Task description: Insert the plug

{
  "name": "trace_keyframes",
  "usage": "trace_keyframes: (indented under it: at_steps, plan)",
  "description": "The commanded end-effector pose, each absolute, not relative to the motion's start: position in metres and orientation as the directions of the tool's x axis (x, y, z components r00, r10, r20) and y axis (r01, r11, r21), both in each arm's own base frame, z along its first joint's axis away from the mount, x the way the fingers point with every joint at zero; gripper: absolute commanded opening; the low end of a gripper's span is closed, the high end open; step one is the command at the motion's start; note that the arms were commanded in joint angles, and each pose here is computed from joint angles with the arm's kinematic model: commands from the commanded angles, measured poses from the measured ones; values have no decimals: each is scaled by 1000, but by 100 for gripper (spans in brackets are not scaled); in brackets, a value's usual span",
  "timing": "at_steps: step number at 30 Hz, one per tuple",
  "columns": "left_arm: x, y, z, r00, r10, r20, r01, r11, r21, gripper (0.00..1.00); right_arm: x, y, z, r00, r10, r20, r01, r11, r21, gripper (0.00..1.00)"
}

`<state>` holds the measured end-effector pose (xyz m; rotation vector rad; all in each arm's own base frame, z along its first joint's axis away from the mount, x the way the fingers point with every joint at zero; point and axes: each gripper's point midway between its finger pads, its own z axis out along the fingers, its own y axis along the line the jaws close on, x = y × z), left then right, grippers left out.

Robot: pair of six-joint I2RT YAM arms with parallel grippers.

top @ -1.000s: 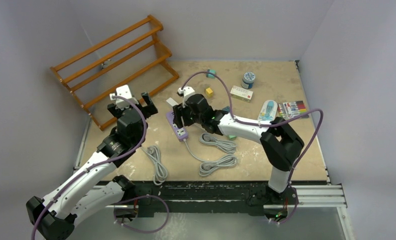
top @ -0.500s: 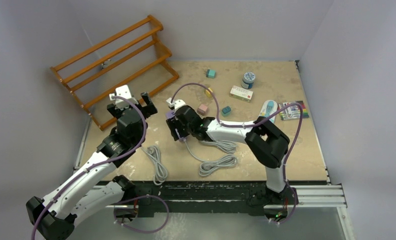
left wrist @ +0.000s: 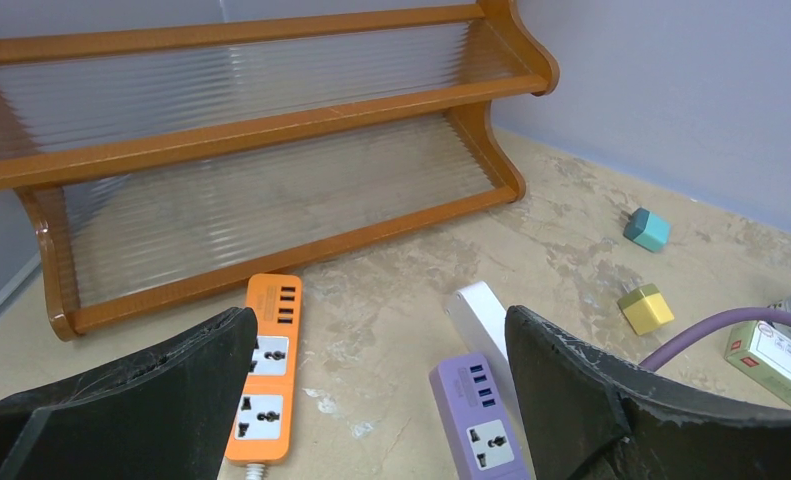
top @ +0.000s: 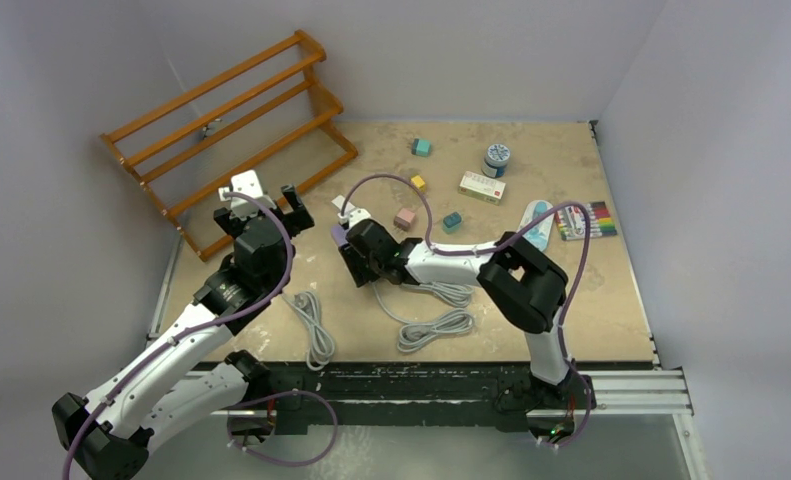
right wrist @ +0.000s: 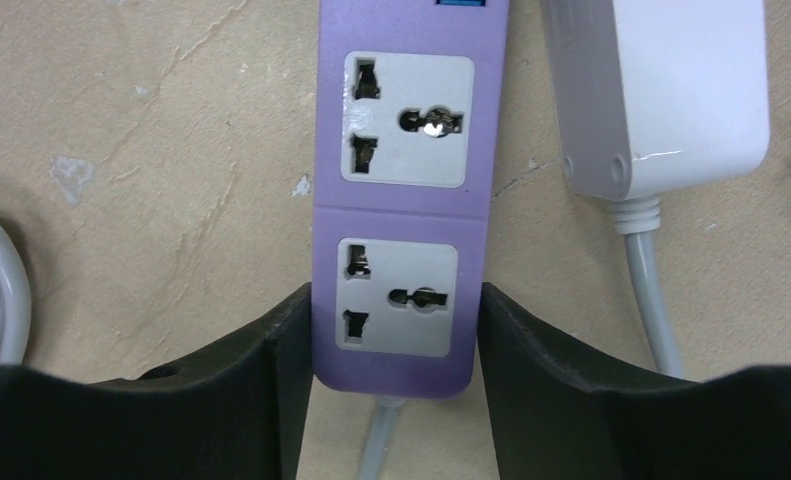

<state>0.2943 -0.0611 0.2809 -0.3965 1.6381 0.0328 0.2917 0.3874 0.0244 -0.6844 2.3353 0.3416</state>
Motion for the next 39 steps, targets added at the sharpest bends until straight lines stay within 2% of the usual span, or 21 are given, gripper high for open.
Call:
trace_keyframes:
  at_steps: [1, 4, 7, 8, 12, 15, 19, 22, 26, 30, 36, 39]
  plan:
    - [293, -59, 293, -16, -251, -968, -278, 931, -236, 94, 281, 394, 41, -612, -371, -698, -564, 824, 57, 56]
    - [292, -58, 294, -13, -252, -968, -279, 930, -238, 94, 265, 393, 37, -623, -379, -684, -570, 819, 66, 52]
    - [293, -58, 295, -13, -252, -968, -277, 931, -239, 94, 250, 391, 35, -640, -372, -673, -571, 815, 93, 51]
    - [293, -60, 294, -18, -251, -968, -272, 933, -237, 94, 247, 392, 37, -646, -364, -671, -571, 814, 107, 55]
    - [295, -64, 293, -28, -248, -968, -256, 938, -233, 94, 247, 394, 69, -650, -314, -692, -554, 819, 148, 84]
    - [295, -63, 292, -31, -245, -969, -259, 938, -229, 95, 260, 391, 116, -615, -248, -749, -538, 826, 168, 93]
    - [294, -63, 294, -24, -251, -968, -261, 936, -236, 95, 300, 338, 154, -619, -88, -780, -364, 913, 186, 91]
    - [294, -62, 294, -22, -254, -967, -260, 935, -240, 95, 324, 270, 152, -630, 69, -773, -160, 963, 216, 87]
    - [293, -63, 295, -18, -262, -965, -253, 935, -249, 96, 321, 201, 131, -629, 201, -751, -56, 952, 301, 80]
    - [294, -66, 295, -19, -269, -963, -240, 936, -257, 95, 306, 170, 99, -688, 196, -699, 2, 963, 269, 78]
    - [295, -69, 293, -30, -267, -963, -231, 939, -253, 95, 305, 164, 81, -710, 158, -686, 0, 975, 224, 80]
    - [295, -68, 292, -30, -263, -964, -238, 939, -249, 95, 308, 162, 71, -729, 137, -671, 2, 980, 198, 77]
